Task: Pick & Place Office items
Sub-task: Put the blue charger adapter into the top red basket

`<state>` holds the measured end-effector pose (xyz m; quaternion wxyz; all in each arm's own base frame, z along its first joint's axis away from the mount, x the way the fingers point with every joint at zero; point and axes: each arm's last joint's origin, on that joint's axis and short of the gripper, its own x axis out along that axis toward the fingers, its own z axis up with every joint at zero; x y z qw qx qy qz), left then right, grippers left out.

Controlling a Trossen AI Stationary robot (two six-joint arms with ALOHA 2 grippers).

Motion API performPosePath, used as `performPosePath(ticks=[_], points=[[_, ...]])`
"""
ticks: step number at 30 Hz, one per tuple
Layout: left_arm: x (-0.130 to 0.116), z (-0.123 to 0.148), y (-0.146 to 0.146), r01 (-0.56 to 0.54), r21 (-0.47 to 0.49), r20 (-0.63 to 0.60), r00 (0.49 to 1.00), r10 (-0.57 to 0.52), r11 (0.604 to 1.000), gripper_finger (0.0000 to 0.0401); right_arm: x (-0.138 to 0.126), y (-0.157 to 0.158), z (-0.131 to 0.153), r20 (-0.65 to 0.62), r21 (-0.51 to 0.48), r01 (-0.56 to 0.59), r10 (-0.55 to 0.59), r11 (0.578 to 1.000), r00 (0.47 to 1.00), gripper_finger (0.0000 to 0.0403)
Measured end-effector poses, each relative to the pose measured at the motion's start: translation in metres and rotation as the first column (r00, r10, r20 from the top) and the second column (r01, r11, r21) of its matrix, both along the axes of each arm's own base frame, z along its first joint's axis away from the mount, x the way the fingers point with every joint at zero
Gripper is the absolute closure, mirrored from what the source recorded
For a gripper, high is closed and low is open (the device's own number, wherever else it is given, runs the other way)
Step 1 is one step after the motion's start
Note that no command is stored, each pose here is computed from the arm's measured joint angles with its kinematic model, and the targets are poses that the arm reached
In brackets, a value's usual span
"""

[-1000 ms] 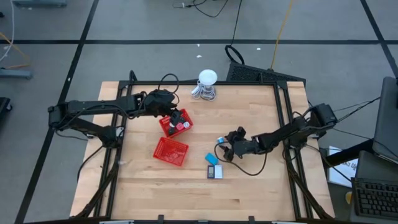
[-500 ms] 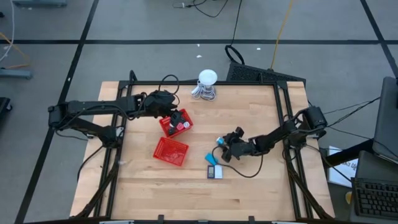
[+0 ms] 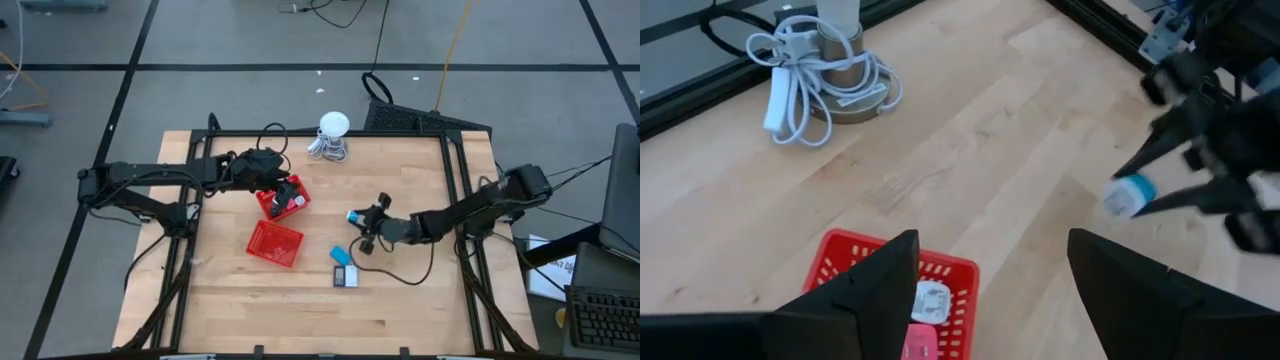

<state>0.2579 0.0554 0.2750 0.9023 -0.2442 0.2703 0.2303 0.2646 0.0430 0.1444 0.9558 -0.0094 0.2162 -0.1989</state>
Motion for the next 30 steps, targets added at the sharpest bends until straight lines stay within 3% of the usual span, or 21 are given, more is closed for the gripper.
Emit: performPosePath(ticks=[4, 8, 13, 15, 19, 23, 30], points=[[0.001, 0.001, -0.004, -0.003, -0.02, 0.015, 1.0, 0.003, 1.0, 0.0135, -0.006, -0.002, 0.028, 0.071, -0.075, -0.023, 0.028, 0.997, 0.997, 0.0281], [0.013, 0.004, -0.006, -0.025, -0.07, 0.128, 0.991, 0.034, 0.997, 0.0139, -0.011, -0.003, 0.045, 0.063, -0.215, -0.075, 0.09, 0.974, 0.994, 0.0281], [0.041, -0.002, -0.014, 0.075, -0.123, 0.276, 0.961, -0.038, 0.99, 0.0151, -0.011, -0.003, 0.061, 0.026, -0.473, -0.128, 0.159, 0.872, 0.987, 0.0281], [0.053, -0.006, -0.019, 0.155, -0.137, 0.331, 0.938, -0.102, 0.978, 0.0156, -0.011, -0.003, 0.066, 0.04, -0.521, -0.12, 0.165, 0.845, 0.985, 0.0281], [0.077, -0.019, -0.03, 0.254, -0.182, 0.434, 0.888, -0.154, 0.95, 0.0161, -0.011, -0.002, 0.066, 0.036, -0.538, -0.126, 0.172, 0.834, 0.985, 0.0281], [0.095, -0.032, -0.038, 0.296, -0.168, 0.516, 0.839, -0.172, 0.94, 0.016, -0.011, 0.0, 0.066, 0.031, -0.547, -0.134, 0.18, 0.827, 0.983, 0.0281], [0.111, -0.054, -0.041, 0.283, -0.208, 0.553, 0.824, -0.126, 0.936, 0.0157, -0.012, -0.001, 0.063, 0.007, -0.547, -0.13, 0.16, 0.827, 0.987, 0.0281]])
